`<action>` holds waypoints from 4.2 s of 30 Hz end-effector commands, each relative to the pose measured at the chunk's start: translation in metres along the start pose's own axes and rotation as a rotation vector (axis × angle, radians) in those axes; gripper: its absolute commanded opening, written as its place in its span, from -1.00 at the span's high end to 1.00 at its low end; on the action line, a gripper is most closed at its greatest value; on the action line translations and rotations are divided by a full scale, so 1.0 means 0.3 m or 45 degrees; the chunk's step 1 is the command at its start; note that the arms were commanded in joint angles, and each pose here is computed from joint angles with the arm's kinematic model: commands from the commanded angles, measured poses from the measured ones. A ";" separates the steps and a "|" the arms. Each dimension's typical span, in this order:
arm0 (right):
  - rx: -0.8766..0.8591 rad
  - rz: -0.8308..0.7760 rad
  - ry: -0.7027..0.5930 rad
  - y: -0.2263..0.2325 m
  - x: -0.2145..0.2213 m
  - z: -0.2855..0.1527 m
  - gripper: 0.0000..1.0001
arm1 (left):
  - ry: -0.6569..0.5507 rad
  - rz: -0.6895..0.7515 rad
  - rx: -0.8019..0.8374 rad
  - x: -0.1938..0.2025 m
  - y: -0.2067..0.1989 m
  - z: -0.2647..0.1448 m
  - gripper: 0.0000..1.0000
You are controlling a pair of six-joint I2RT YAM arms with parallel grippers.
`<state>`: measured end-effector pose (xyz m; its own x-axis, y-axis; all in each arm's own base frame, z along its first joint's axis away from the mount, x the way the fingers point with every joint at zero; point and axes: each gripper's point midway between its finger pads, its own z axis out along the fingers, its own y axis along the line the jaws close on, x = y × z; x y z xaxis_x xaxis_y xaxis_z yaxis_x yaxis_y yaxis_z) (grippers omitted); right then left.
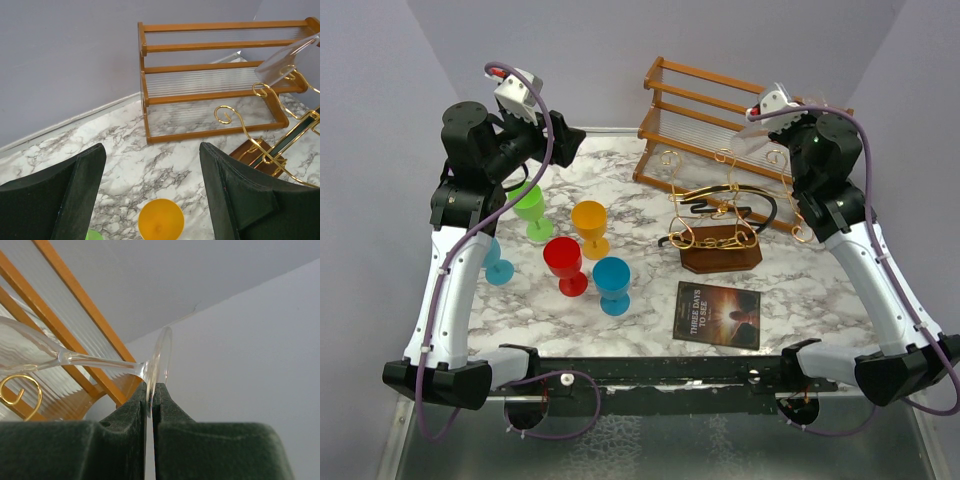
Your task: Place the wine glass upside down on the wine glass rack
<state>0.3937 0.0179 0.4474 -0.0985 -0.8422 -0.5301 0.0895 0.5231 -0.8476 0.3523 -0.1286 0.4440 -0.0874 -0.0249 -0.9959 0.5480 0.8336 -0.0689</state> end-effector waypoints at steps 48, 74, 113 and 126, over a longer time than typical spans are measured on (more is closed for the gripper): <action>-0.432 -0.571 0.225 0.331 0.206 0.050 0.98 | -0.017 0.018 0.035 -0.003 -0.012 -0.003 -0.57; -0.422 -0.543 0.223 0.384 0.164 0.181 0.97 | -0.024 0.021 0.034 -0.014 -0.013 -0.006 -0.57; -0.746 -0.244 0.142 0.529 0.142 0.062 0.71 | -0.024 0.043 0.029 -0.006 -0.005 0.001 -0.57; -0.797 -0.134 0.119 0.526 0.109 0.030 0.60 | -0.021 0.066 0.016 0.003 0.003 -0.001 -0.57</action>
<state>0.4215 0.0640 0.2770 -0.1871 -0.9193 -0.3461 -0.5267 0.3913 -0.7546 0.3539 -0.1291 0.4378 -0.0830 -0.0003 -0.9966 0.5570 0.8292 -0.0466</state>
